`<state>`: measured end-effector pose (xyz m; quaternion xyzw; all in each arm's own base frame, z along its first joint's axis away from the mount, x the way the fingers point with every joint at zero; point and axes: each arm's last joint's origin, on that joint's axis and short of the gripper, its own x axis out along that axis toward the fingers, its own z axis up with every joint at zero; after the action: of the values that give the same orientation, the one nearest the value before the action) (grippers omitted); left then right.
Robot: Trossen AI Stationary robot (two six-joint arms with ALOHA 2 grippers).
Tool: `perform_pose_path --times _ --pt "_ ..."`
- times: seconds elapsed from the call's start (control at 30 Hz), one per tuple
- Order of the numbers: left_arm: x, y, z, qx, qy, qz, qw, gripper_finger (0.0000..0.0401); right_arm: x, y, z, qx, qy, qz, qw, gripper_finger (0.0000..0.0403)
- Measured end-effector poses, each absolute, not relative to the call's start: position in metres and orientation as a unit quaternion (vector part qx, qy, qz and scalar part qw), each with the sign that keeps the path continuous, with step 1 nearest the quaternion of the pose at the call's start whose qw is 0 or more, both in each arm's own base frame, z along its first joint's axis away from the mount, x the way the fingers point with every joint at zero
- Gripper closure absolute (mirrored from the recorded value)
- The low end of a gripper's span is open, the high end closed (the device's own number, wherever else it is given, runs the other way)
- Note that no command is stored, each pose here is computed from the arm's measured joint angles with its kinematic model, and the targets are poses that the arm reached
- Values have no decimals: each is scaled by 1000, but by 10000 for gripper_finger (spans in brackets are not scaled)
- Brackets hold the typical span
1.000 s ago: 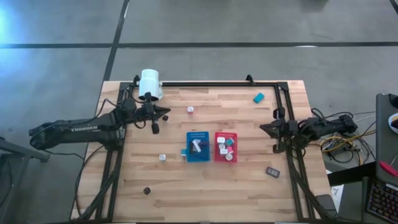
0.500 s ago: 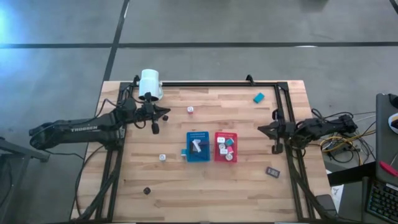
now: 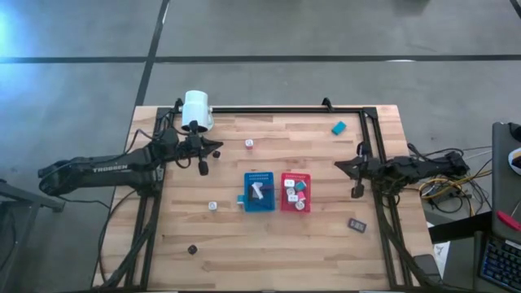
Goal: Sort adapters and digital timers
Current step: Put the purple timer into the blue bin
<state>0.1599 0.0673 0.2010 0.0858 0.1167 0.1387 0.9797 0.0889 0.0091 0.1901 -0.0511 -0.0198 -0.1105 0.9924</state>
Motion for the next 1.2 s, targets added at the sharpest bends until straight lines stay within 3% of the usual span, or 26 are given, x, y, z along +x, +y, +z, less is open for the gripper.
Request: perform_pose_path --times 1.2 --pt "160 67 202 89 111 140 980 394 93 4 184 -63 6 -162 985 394"
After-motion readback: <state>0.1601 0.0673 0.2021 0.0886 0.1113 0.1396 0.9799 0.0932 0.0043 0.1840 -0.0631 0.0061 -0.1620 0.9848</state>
